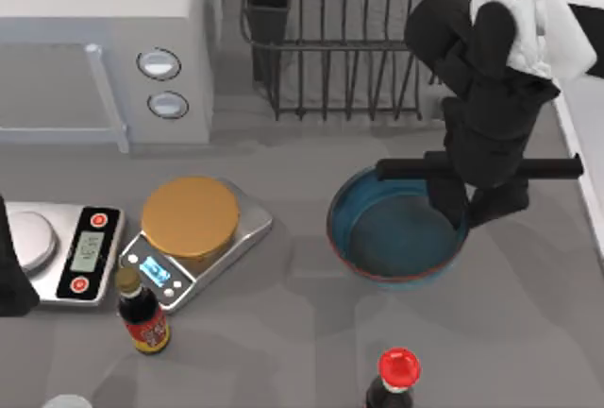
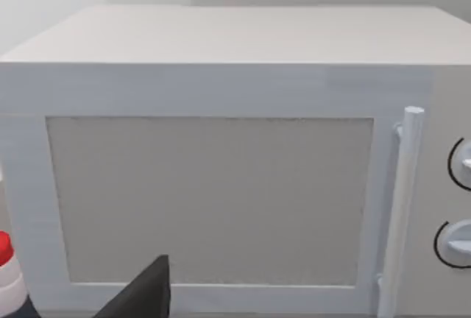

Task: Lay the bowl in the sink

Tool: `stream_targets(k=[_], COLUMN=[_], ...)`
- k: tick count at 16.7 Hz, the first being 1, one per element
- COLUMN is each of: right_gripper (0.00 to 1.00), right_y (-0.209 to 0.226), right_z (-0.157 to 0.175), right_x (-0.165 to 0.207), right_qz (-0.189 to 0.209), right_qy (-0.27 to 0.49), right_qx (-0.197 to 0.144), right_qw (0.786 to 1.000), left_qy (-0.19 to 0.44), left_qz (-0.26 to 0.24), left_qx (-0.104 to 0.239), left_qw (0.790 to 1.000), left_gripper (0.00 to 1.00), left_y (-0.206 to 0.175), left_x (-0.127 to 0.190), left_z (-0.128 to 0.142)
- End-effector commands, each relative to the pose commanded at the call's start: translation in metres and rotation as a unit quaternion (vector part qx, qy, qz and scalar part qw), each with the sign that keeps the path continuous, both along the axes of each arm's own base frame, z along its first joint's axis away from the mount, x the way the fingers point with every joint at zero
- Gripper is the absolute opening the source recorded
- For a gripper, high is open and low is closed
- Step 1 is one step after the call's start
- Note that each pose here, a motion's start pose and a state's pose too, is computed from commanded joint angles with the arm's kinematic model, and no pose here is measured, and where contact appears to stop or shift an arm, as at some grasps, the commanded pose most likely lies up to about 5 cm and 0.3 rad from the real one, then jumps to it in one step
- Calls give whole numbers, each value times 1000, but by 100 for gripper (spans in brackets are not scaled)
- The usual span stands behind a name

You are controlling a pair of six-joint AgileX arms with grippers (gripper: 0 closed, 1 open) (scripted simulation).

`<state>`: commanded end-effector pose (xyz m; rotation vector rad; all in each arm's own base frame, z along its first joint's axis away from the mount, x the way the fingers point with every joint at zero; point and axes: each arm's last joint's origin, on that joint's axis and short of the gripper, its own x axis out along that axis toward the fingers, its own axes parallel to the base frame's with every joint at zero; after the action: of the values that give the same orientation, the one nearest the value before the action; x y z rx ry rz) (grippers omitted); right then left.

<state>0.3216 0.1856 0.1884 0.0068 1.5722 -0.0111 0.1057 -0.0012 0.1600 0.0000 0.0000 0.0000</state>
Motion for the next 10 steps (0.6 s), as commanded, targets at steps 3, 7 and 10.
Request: stream_targets(k=[3, 7, 10], right_gripper=[0, 0, 0], right_y=[-2, -6, -7], right_z=[45, 89, 92], right_x=[-3, -9, -10], right_qz=[0, 0, 0], right_qy=[12, -1, -2], right_qx=[-7, 1, 1], right_qw=[1000, 1000, 1000], left_qy=[0, 0, 0], left_qz=[0, 0, 0], left_qx=[0, 0, 0], left_qw=[1000, 1000, 1000], left_gripper=[100, 100, 100], left_y=[0, 0, 0], left_x=[0, 0, 0], left_z=[0, 0, 0])
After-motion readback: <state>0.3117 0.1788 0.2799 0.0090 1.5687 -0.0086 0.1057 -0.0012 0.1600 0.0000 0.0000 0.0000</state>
